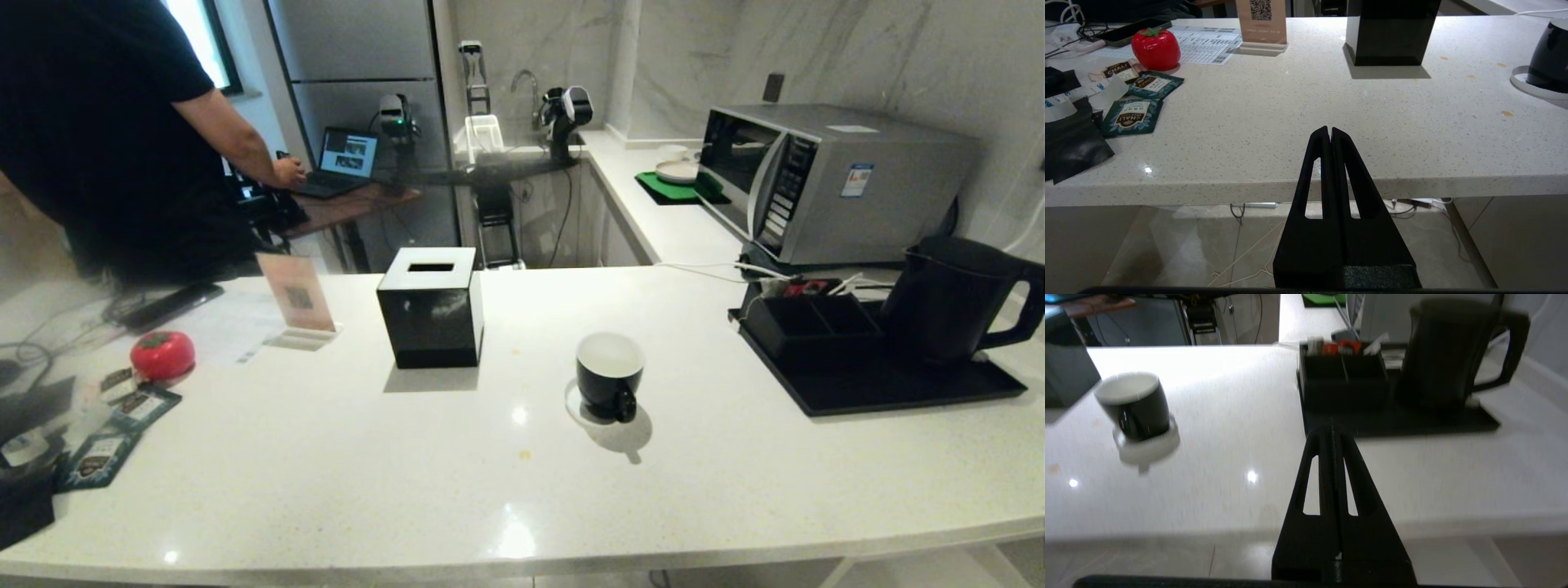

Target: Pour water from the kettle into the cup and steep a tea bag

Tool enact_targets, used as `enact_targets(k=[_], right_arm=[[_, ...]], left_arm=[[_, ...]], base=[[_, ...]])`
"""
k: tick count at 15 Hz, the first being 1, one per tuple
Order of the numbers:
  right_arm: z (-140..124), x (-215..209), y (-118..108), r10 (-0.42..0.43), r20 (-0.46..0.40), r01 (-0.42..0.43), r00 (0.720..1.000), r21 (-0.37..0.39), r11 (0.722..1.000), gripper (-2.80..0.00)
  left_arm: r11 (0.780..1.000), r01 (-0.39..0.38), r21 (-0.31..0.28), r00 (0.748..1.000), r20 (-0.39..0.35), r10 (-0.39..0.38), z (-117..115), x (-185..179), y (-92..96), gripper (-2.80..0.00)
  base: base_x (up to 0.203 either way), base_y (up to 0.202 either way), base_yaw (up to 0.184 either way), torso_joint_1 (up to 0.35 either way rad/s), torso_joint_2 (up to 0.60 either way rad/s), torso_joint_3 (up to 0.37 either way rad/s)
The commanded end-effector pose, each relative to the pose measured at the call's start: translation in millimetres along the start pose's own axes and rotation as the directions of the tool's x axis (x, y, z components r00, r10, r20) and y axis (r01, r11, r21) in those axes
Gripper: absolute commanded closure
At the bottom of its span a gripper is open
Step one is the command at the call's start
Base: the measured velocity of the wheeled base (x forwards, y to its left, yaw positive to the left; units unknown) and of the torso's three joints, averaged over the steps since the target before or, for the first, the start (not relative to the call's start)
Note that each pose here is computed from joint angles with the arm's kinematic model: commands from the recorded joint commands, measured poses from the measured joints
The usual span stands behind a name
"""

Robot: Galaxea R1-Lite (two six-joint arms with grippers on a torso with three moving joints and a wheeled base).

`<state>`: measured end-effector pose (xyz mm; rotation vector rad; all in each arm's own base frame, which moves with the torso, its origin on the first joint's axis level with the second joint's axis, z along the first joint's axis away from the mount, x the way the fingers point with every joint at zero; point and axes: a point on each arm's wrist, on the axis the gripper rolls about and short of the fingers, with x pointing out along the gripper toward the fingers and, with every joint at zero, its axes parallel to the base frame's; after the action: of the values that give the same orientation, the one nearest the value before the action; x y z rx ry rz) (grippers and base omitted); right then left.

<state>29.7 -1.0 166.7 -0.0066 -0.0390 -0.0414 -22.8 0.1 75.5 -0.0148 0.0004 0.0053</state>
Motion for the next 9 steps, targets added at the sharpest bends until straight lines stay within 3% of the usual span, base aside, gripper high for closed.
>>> enact_targets(k=[1, 5, 9], right_arm=[[21.8, 35.9, 1.1, 0.001, -0.084, -0.001, 0.996, -0.002, 1.0, 0.0], [86.2, 111.9, 2.6, -0.006, -0.061, 0.006, 0.998, -0.004, 1.0, 0.0], [130.9, 212.8, -1.0, -0.033, -0.03, 0.032, 0.999, -0.052, 0.998, 0.0]], left_arm=[[1.0, -0.001, -0.001, 1.0, 0.0, 0.001, 0.0, 0.0, 0.0, 0.0], [1.0, -0.001, -0.001, 1.0, 0.0, 0.001, 0.0, 0.0, 0.0, 0.0], [1.0, -0.001, -0.001, 1.0, 0.0, 0.001, 0.0, 0.0, 0.0, 0.0]], base=[[0.0, 0.0, 0.0, 0.0, 0.0, 0.0], [0.0, 0.0, 0.0, 0.0, 0.0, 0.0], [0.0, 0.0, 0.0, 0.0, 0.0, 0.0]])
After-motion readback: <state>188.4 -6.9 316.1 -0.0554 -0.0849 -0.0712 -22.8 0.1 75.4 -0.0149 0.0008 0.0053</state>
